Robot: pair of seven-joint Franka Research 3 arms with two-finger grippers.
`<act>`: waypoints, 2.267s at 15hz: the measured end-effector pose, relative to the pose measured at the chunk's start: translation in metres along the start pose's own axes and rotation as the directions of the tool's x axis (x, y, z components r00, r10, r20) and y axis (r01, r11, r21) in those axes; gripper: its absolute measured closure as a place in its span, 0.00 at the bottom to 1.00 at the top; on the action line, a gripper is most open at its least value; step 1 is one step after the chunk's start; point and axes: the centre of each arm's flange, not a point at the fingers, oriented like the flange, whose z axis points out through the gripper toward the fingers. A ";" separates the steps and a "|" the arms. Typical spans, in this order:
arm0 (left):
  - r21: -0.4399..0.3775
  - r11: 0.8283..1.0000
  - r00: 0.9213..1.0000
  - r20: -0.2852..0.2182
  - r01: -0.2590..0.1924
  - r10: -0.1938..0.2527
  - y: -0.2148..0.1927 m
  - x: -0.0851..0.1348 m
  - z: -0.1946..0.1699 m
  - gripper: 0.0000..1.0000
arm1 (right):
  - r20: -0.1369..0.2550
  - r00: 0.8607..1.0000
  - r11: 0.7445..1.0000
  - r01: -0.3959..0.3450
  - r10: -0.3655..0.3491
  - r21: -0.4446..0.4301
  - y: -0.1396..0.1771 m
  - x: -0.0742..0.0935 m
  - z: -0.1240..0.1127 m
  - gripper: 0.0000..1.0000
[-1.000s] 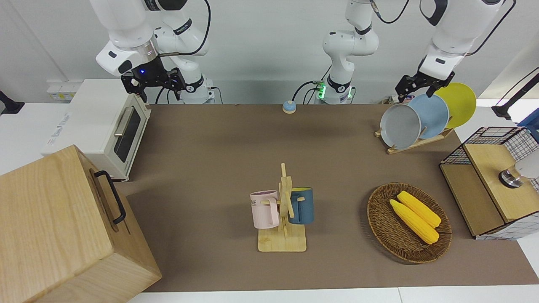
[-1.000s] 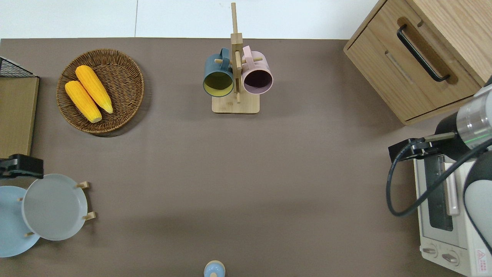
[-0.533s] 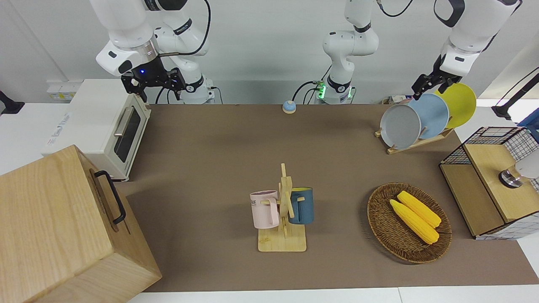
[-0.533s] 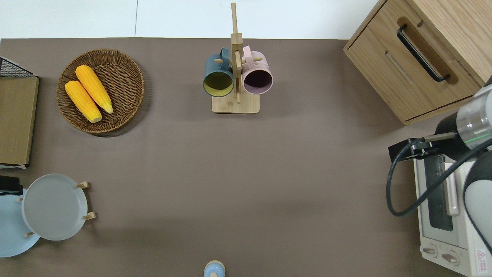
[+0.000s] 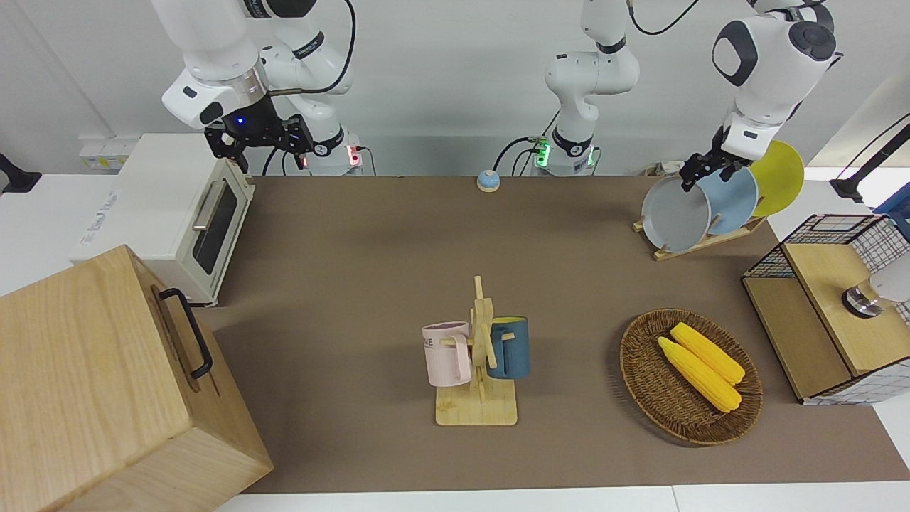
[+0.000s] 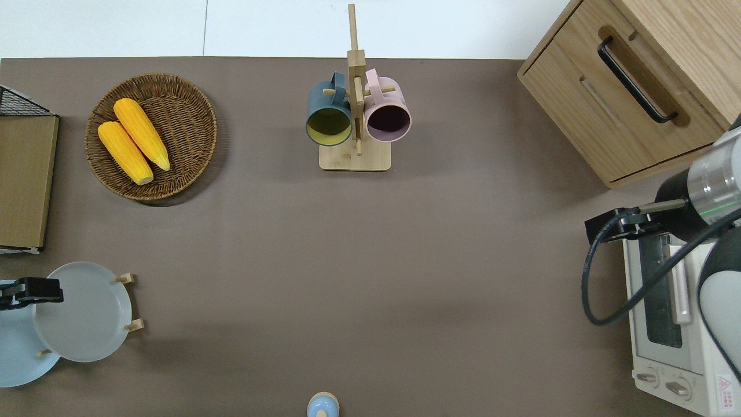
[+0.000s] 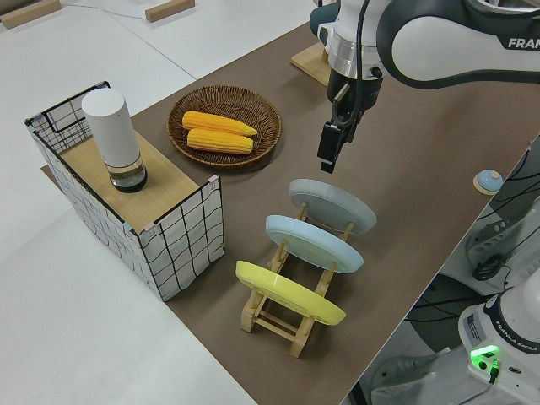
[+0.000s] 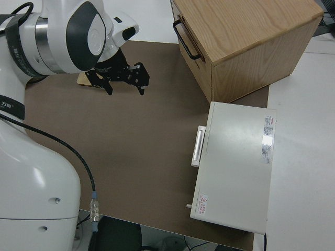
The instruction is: Pick gray plate from low plate rack and place it on table with left arm
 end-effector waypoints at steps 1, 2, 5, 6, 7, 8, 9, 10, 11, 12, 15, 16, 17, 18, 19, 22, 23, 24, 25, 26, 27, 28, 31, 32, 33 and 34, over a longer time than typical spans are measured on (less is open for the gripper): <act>-0.006 1.000 1.000 0.002 0.014 -0.014 -0.008 -0.001 0.005 0.00 | 0.000 1.000 1.000 0.000 0.000 0.000 0.000 0.000 0.000 0.01; -0.013 1.000 1.000 0.005 0.028 -0.028 -0.015 -0.002 0.010 0.00 | 0.000 1.000 1.000 0.000 0.000 0.000 0.000 0.000 0.000 0.01; -0.028 0.998 0.998 0.006 0.056 -0.056 -0.030 -0.005 0.030 0.00 | 0.000 1.000 1.000 0.000 0.000 0.000 0.000 0.000 0.000 0.01; -0.031 0.998 0.998 0.004 0.059 -0.059 -0.032 -0.005 0.037 0.00 | 0.000 1.000 1.000 0.000 0.000 0.000 0.000 0.000 0.000 0.01; -0.034 0.998 0.998 0.002 0.060 -0.060 -0.032 -0.006 0.045 0.00 | 0.000 1.000 1.000 0.000 0.000 0.000 0.000 0.000 0.000 0.01; -0.035 0.998 0.998 0.001 0.059 -0.059 -0.031 -0.007 0.052 0.00 | 0.000 1.000 1.000 0.000 0.000 0.000 0.000 0.000 0.000 0.01; -0.036 0.998 0.998 0.000 0.057 -0.057 -0.030 -0.007 0.059 0.00 | 0.000 1.000 1.000 0.000 0.000 0.000 0.000 0.000 0.000 0.01; -0.037 0.998 0.998 0.001 0.055 -0.055 -0.029 -0.008 0.064 0.01 | 0.000 1.000 1.000 0.000 0.000 0.000 0.000 0.000 0.000 0.01; -0.037 0.998 0.999 0.001 0.054 -0.054 -0.028 -0.009 0.068 0.01 | 0.000 1.000 1.000 0.000 0.000 0.000 0.000 0.000 0.000 0.01; -0.038 0.998 0.999 0.002 0.053 -0.053 -0.027 -0.010 0.071 0.03 | 0.000 1.000 1.000 0.000 0.000 0.000 0.000 0.000 0.000 0.01; -0.038 0.998 0.999 0.002 0.051 -0.051 -0.026 -0.010 0.074 0.22 | 0.000 1.000 1.000 0.000 0.000 0.000 0.000 0.000 0.000 0.01; -0.038 0.998 0.999 0.003 0.051 -0.051 -0.026 -0.010 0.076 0.35 | 0.000 1.000 1.000 0.000 0.000 0.000 0.000 0.000 0.000 0.01; -0.038 0.998 0.999 0.006 0.050 -0.050 -0.026 -0.011 0.077 0.48 | 0.000 1.000 1.000 0.000 0.000 0.000 0.000 0.000 0.000 0.01; -0.038 0.998 0.999 0.008 0.050 -0.050 -0.025 -0.011 0.078 0.59 | 0.000 1.000 1.000 0.000 0.000 0.000 0.000 0.000 0.000 0.01; -0.038 0.998 0.999 0.008 0.049 -0.049 -0.025 -0.011 0.078 0.70 | 0.000 1.000 1.000 0.000 0.000 0.000 0.000 0.000 0.000 0.01; -0.038 0.998 0.999 0.007 0.047 -0.047 -0.024 -0.011 0.078 0.86 | 0.000 1.000 1.000 0.000 0.000 0.000 0.000 0.000 0.000 0.01; -0.037 0.998 0.999 0.007 0.046 -0.046 -0.024 -0.011 0.078 0.87 | 0.000 1.000 1.000 0.000 0.000 0.000 0.000 0.000 0.000 0.01; -0.037 0.998 0.999 0.007 0.046 -0.046 -0.024 -0.011 0.078 0.87 | 0.000 1.000 1.000 0.000 0.000 0.000 0.000 0.000 0.000 0.01; -0.037 0.998 0.999 0.007 0.046 -0.046 -0.024 -0.011 0.078 0.86 | 0.000 1.000 1.000 0.000 0.000 0.000 0.000 0.000 0.000 0.01; -0.037 0.998 0.999 0.007 0.046 -0.046 -0.023 -0.011 0.078 0.86 | 0.000 1.000 1.000 0.000 0.000 0.000 0.000 0.000 0.000 0.01; -0.037 0.998 0.999 0.007 0.045 -0.045 -0.023 -0.011 0.078 0.86 | 0.000 1.000 1.000 0.000 0.000 0.000 0.000 0.000 0.000 0.01; -0.037 0.998 0.999 0.006 0.043 -0.043 -0.022 -0.011 0.077 0.86 | 0.000 1.000 1.000 0.000 0.000 0.000 0.000 0.000 0.000 0.01; -0.037 0.999 0.999 -0.003 0.038 -0.038 -0.020 -0.009 0.075 0.86 | 0.000 1.000 1.000 0.000 0.000 0.000 0.000 0.000 0.000 0.01; -0.037 0.999 0.999 -0.010 0.038 -0.038 -0.020 -0.008 0.073 0.86 | 0.000 1.000 1.000 0.000 0.000 0.000 0.000 0.000 0.000 0.01; -0.037 0.999 0.999 -0.018 0.036 -0.037 -0.019 -0.007 0.070 0.86 | 0.000 1.000 1.000 0.000 0.000 0.000 0.000 0.000 0.000 0.01; -0.036 0.999 0.999 -0.028 0.032 -0.033 -0.018 -0.006 0.065 0.86 | 0.000 1.000 1.000 0.000 0.000 0.000 0.000 0.000 0.000 0.01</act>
